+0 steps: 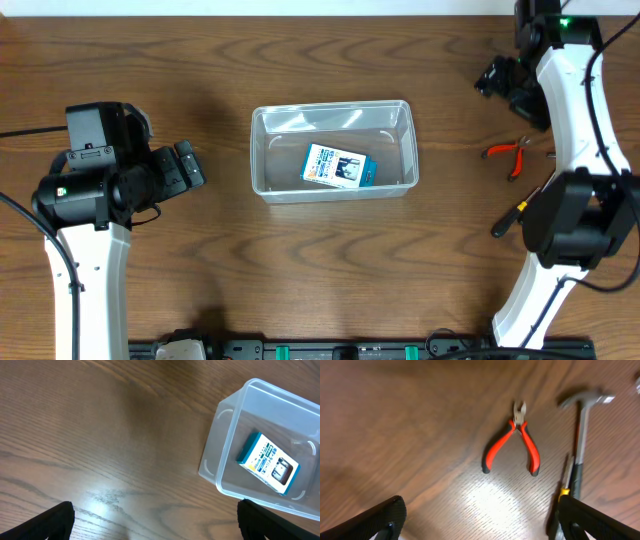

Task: Pack container
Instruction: 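Release the box and move the right gripper to the red pliers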

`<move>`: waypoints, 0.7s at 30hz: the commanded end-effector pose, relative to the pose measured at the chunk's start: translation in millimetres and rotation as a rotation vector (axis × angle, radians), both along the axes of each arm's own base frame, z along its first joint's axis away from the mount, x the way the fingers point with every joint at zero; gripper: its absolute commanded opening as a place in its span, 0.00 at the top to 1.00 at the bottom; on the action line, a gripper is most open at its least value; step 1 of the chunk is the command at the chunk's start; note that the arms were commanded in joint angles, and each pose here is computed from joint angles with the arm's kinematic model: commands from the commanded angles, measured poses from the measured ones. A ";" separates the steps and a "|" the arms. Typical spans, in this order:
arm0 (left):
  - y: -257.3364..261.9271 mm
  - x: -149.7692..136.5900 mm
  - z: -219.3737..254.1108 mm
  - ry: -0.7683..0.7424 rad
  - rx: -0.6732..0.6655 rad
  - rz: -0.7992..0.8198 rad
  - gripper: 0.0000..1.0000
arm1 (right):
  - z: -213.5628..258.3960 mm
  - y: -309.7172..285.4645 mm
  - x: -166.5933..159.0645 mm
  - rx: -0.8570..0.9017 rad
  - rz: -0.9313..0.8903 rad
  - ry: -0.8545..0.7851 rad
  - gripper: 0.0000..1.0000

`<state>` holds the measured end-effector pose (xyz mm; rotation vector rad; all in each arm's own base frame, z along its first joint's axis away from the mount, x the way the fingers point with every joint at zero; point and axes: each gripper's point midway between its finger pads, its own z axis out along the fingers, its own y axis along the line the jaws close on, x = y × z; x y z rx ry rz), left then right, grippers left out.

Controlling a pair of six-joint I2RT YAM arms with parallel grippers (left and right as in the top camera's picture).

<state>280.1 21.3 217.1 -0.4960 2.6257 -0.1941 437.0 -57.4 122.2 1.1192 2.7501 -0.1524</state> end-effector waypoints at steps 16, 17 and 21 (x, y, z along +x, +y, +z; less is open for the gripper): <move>3.0 2.1 4.4 -0.008 0.016 -0.001 0.04 | -107.7 -4.2 -21.1 0.108 -0.093 0.051 0.01; 3.0 2.1 4.4 -0.008 0.016 -0.001 0.04 | -110.4 -4.2 -21.5 0.107 -0.093 0.049 0.01; 3.0 2.1 4.4 -0.008 0.016 -0.001 0.04 | -121.9 -3.9 -23.9 0.107 -0.101 0.041 0.01</move>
